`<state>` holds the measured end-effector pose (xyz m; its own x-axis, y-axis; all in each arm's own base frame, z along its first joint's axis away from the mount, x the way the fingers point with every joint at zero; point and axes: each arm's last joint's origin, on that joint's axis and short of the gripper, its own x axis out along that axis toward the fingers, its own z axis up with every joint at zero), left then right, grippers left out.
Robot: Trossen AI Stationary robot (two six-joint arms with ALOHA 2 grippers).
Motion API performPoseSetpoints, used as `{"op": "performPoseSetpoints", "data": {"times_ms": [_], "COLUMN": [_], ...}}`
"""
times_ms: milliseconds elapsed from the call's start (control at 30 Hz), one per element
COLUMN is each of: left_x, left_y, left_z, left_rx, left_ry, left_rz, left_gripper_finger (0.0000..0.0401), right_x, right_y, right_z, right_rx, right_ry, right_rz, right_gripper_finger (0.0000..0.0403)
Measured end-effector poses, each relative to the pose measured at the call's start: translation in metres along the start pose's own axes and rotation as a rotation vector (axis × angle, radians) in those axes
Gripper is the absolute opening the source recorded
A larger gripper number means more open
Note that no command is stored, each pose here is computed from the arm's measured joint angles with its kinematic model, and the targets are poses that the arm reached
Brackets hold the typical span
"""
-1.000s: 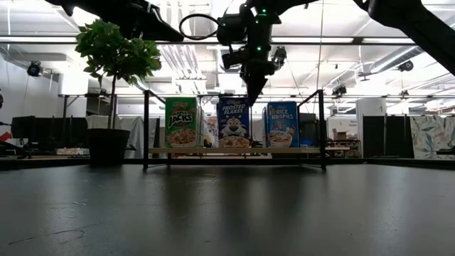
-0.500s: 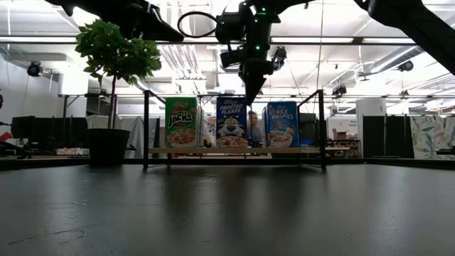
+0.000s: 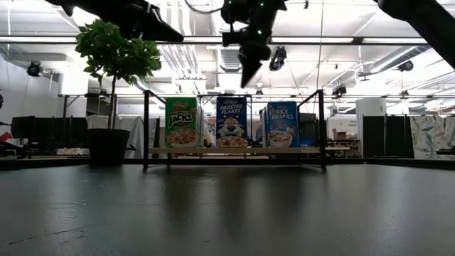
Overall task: Stack cereal on shelf
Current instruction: Put the light blue cereal box aligned with the other light blue boxes on the shelf
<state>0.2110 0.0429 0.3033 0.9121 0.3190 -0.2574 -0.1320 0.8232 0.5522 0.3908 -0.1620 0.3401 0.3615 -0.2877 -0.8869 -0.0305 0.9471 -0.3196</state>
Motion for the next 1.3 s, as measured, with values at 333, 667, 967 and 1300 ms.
{"op": "performPoseSetpoints", "data": {"times_ms": [333,667,967,1300], "left_x": [0.0,0.0,0.0,0.0], "left_y": [0.0,-0.001,0.0,0.0], "left_z": [0.0,-0.001,-0.001,0.0], "left_rx": [0.001,0.02,0.055,0.07], "left_ry": [0.004,0.008,0.007,-0.001], "left_rz": [-0.003,-0.005,-0.005,0.001], "left_gripper_finger": [0.0002,0.0002,0.0002,0.0002], "right_x": [0.013,0.017,-0.023,-0.069], "right_y": [-0.017,-0.013,0.013,0.057], "right_z": [0.014,0.024,0.037,0.022], "right_rx": [-0.044,-0.099,-0.15,0.005], "right_ry": [-0.233,-0.447,-0.578,-0.445], "right_rz": [-0.06,0.029,0.055,0.244], "right_gripper_finger": [0.0009,0.0009,0.0009,0.0009]}}
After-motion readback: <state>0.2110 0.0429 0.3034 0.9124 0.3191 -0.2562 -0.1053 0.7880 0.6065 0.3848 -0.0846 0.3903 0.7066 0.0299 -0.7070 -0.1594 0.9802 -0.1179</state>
